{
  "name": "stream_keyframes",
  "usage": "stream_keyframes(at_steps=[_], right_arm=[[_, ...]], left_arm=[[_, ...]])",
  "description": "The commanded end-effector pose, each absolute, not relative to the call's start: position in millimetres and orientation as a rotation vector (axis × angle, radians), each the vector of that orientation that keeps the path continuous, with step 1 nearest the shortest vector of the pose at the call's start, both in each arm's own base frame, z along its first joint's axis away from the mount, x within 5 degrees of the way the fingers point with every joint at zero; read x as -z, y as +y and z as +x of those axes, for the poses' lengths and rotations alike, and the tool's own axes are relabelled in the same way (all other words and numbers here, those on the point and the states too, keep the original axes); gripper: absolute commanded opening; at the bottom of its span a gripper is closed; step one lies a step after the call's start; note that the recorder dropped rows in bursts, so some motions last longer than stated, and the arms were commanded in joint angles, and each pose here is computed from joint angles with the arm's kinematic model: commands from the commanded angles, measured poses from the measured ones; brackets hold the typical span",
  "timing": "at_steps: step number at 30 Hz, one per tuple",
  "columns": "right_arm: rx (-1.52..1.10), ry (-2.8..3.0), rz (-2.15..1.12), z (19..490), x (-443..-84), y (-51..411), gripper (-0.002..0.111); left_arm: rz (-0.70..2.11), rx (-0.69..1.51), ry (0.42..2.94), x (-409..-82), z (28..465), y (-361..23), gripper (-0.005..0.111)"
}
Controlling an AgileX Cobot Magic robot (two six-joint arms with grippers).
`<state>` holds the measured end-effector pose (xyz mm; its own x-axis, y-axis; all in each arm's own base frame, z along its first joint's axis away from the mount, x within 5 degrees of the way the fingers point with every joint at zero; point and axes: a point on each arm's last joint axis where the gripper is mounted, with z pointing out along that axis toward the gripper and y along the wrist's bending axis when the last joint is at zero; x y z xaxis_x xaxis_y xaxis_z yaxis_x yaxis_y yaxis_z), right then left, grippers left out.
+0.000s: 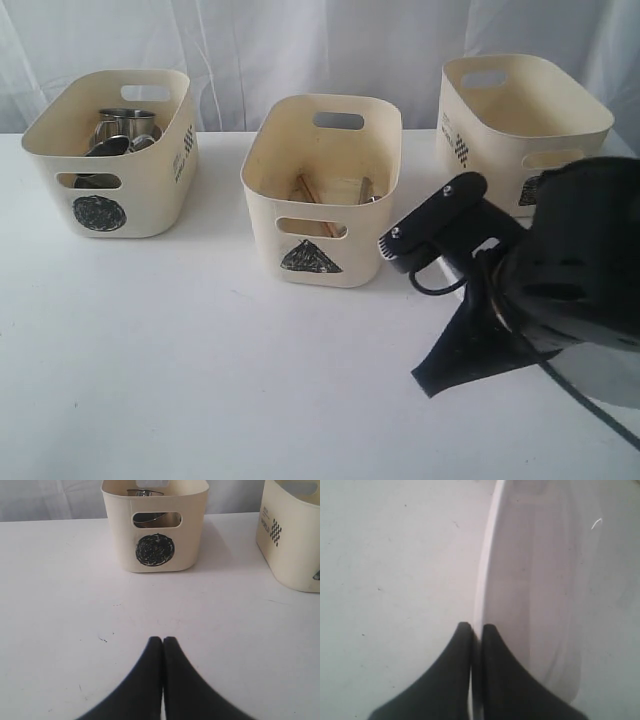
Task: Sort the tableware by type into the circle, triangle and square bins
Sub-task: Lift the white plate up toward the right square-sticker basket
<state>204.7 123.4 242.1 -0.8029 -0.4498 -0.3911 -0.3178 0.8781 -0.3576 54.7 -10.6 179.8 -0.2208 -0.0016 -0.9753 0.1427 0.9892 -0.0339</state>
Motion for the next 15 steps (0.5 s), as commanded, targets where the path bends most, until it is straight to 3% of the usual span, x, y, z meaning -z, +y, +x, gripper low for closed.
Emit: stream_keyframes(at_steps=[1,15], right_arm=[[0.37,2.49,-0.538,195.3,-266.5,111.6,0.0],[0.184,2.337,-0.4,177.5,-314.9,97.4,0.0]], left_arm=[[0.097,0.14,1.789,-178.8,54.5,-10.7,0.0],[0.097,0.14,1.789,-178.8,54.5,-10.7,0.0]])
